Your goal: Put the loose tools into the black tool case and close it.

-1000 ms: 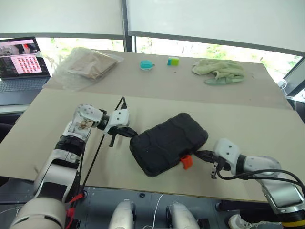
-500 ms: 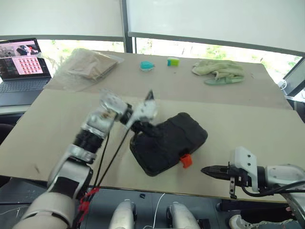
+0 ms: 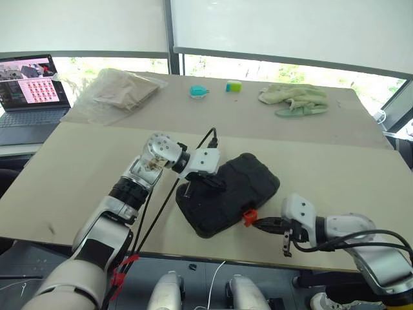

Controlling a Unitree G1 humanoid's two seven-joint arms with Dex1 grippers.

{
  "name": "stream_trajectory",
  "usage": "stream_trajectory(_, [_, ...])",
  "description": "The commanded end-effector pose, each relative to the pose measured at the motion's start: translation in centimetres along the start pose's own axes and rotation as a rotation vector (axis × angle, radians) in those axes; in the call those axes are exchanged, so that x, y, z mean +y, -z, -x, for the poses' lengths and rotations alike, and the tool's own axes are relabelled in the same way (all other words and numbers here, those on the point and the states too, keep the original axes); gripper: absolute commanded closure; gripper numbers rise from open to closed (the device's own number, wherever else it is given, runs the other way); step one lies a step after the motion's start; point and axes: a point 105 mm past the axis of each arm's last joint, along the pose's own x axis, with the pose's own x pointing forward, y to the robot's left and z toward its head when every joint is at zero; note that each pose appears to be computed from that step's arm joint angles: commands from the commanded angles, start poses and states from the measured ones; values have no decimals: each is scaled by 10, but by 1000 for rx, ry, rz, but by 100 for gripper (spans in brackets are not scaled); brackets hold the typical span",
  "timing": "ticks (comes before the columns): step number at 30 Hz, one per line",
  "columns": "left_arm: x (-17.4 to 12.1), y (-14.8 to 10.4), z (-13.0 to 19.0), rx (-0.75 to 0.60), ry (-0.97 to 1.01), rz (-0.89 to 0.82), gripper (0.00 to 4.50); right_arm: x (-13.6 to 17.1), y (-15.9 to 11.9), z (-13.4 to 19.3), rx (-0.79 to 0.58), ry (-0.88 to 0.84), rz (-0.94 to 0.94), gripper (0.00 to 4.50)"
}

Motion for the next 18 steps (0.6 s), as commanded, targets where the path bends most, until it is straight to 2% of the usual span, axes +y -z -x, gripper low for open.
stream_trajectory(1, [-13, 19, -8, 59, 37, 67, 441, -5, -8, -4, -40, 26, 32, 450])
stream_trajectory(11, [-13, 17, -15, 44, 35, 58, 441, 9, -30, -7, -171, 15, 22, 450])
stream_trajectory(18, [-14, 15, -20, 32, 47, 51, 441, -5, -37, 5, -223, 134, 39, 450])
